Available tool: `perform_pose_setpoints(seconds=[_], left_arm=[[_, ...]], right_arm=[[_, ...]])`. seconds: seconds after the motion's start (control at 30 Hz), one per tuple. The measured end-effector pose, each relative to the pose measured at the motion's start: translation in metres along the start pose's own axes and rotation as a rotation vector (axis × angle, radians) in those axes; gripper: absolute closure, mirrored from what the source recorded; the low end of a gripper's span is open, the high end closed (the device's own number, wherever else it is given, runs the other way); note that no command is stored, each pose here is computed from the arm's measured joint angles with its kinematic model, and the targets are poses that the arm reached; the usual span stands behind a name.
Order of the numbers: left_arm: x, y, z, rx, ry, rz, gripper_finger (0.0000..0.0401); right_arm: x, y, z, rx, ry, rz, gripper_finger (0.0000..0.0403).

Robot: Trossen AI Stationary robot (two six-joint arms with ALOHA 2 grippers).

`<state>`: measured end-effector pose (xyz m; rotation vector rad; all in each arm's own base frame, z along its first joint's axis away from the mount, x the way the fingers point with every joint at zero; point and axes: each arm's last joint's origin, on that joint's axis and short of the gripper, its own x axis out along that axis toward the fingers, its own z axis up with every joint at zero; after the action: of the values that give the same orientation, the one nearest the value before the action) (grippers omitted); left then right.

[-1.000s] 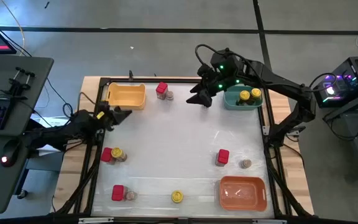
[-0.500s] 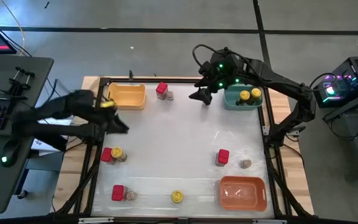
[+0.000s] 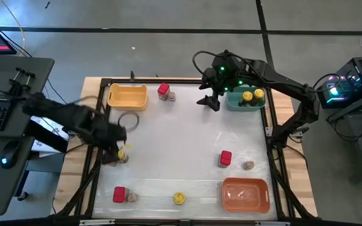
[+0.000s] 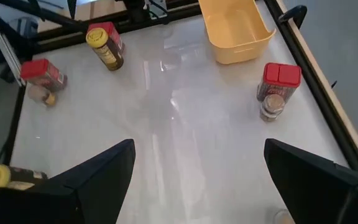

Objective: Sort spices by type
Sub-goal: Put the left yellow seasoning bottle into the green bin

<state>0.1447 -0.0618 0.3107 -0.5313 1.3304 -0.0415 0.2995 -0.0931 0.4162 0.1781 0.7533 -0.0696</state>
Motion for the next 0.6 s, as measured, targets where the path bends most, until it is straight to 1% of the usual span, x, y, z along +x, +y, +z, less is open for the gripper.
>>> perform_pose_setpoints(seconds=[0.1,0.17,0.23,0.33,0.4,0.5,0.6], left_arm=[[0.015,-0.013,-0.01,0.073,0.083,0.1,0.0187],[0.022,-0.018,-0.015,0.119,0.102,0.173,0.0188],[0.026,-0.02,-0.018,0.179,0.067,0.261,0.0188],[0.029,-0.024,-0.016,0.268,-0.044,0.354,0.0188],[0.032,-0.026,-0.015,0.309,-0.055,0.379,0.0188],[0.036,-0.021,-0.018,0.357,0.004,0.412,0.0188],[0.04,-0.009,-0.026,0.319,0.018,0.416,0.0188]], right_arm=[[0.0,0.0,0.0,-0.045,0.0,0.0,0.005],[0.0,0.0,0.0,-0.044,-0.001,0.0,0.005],[0.0,0.0,0.0,-0.022,0.0,0.0,0.005],[0.0,0.001,0.0,0.023,0.0,0.001,0.005],[0.0,0.002,0.0,0.054,0.0,-0.011,0.005],[0.001,0.004,0.0,0.096,0.001,-0.053,0.005],[0.002,0.007,0.0,0.129,-0.001,-0.09,0.005]])
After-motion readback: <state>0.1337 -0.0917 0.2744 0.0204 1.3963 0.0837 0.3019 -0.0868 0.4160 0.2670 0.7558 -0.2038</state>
